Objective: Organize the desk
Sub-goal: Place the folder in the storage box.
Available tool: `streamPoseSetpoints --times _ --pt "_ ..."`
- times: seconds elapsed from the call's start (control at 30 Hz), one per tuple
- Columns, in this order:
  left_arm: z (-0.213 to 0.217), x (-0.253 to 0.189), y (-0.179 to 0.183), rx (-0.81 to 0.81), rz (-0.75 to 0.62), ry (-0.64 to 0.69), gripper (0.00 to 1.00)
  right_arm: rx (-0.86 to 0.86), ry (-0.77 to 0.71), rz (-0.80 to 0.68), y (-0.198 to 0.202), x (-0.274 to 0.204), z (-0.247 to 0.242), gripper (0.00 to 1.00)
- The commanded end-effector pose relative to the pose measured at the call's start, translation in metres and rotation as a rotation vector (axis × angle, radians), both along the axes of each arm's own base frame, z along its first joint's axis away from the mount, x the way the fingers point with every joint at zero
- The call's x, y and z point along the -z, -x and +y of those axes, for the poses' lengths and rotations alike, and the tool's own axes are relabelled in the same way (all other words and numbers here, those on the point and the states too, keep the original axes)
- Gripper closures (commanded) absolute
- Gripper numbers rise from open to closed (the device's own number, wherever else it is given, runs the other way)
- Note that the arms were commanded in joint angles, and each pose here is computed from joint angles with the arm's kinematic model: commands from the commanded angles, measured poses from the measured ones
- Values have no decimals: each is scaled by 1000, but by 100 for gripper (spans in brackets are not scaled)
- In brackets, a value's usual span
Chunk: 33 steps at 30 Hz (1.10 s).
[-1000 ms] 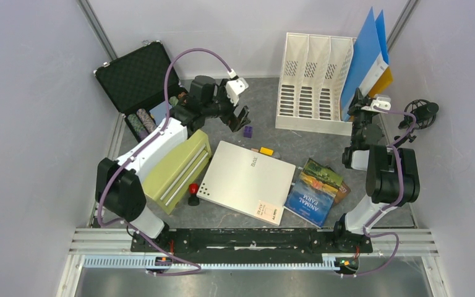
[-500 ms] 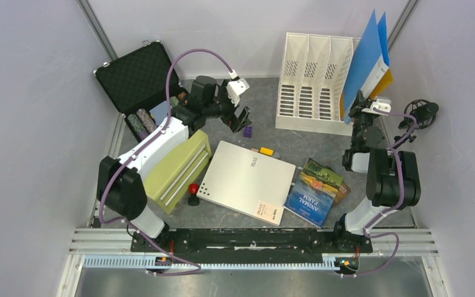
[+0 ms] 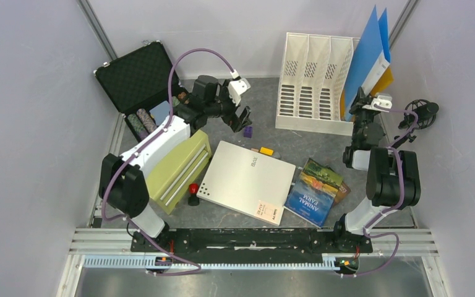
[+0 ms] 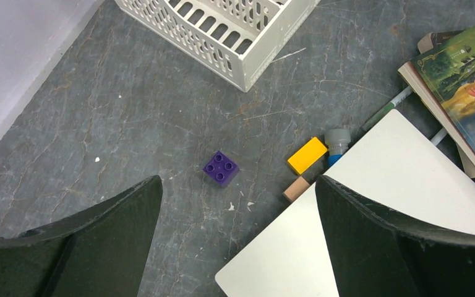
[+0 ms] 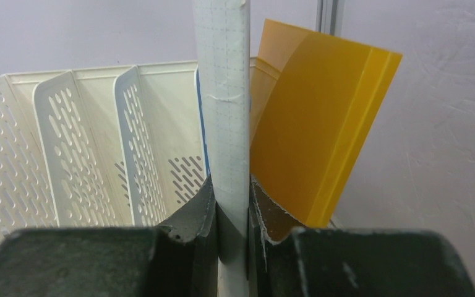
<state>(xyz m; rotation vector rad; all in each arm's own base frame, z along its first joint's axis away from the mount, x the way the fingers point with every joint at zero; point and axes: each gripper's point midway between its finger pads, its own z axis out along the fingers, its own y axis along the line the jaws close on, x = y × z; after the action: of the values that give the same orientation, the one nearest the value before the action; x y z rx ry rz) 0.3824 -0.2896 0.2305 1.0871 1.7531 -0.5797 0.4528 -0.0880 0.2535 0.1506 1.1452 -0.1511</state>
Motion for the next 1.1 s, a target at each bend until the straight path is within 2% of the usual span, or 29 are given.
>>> streamPoseSetpoints --times 0.0,0.47,0.97,1.07 --pt "-9 -15 0 10 12 41 0 9 66 -334 19 -97 2 100" --pt "-12 -8 -1 17 34 41 0 -1 69 -263 -6 -61 0 100" --pt "-12 -7 1 23 45 41 0 -44 115 -154 -3 -14 11 100" --pt "-12 -6 2 26 48 38 0 -38 122 -130 1 -5 11 81"
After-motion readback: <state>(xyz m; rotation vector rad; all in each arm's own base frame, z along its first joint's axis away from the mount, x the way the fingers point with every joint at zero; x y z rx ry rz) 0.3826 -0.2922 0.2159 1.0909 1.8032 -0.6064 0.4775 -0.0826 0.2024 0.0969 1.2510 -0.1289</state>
